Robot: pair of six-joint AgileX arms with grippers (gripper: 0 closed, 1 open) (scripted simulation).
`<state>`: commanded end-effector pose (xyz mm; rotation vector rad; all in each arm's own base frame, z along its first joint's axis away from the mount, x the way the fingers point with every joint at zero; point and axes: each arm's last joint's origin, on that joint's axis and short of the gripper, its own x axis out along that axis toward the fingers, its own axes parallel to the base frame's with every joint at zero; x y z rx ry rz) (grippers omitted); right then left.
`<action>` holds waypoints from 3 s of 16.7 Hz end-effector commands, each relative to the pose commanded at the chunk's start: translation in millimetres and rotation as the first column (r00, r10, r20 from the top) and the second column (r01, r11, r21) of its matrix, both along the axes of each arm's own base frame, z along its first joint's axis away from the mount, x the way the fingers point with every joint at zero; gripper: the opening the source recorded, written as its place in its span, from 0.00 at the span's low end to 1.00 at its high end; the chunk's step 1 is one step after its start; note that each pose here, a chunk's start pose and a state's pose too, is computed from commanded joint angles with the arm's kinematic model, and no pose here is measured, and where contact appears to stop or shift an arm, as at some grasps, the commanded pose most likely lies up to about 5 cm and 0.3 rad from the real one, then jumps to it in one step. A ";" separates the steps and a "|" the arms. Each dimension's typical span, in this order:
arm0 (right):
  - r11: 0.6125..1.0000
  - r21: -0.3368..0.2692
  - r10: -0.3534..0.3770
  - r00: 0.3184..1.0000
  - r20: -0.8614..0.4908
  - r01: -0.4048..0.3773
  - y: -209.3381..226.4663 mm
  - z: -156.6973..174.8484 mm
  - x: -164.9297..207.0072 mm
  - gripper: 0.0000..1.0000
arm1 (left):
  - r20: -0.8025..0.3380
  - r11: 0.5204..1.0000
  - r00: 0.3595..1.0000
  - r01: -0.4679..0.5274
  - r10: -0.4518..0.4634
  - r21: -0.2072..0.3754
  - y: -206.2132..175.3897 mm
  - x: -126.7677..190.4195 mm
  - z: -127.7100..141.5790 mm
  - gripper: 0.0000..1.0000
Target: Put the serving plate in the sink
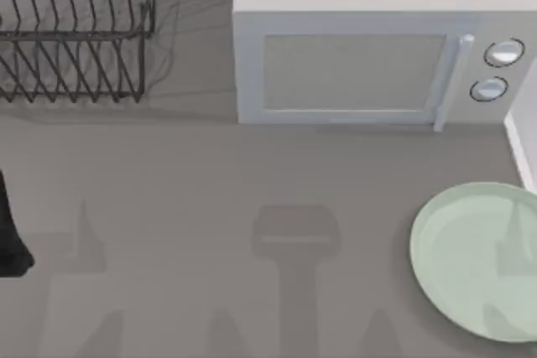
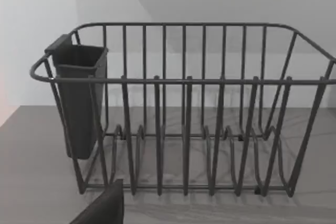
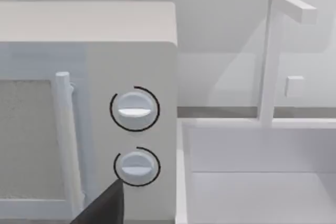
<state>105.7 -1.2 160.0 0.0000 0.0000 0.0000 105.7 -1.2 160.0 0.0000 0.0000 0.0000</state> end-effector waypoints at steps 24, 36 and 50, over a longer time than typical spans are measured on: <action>1.000 0.000 0.000 1.000 0.000 0.000 0.0 0.1 0.0 1.00 | 0.000 1.000 1.000 0.000 0.000 0.000 0.0 0.0 0.0 1.00; 0.977 0.197 0.193 0.759 -0.622 -0.087 41.8 75.4 53.7 1.00 | 0.000 1.000 1.000 0.000 0.000 0.000 0.0 0.0 0.0 1.00; 1.000 0.002 0.002 0.003 -1.000 0.010 170.5 34.5 169.1 1.00 | 0.000 1.000 1.000 0.000 0.000 0.000 0.0 0.0 0.0 1.00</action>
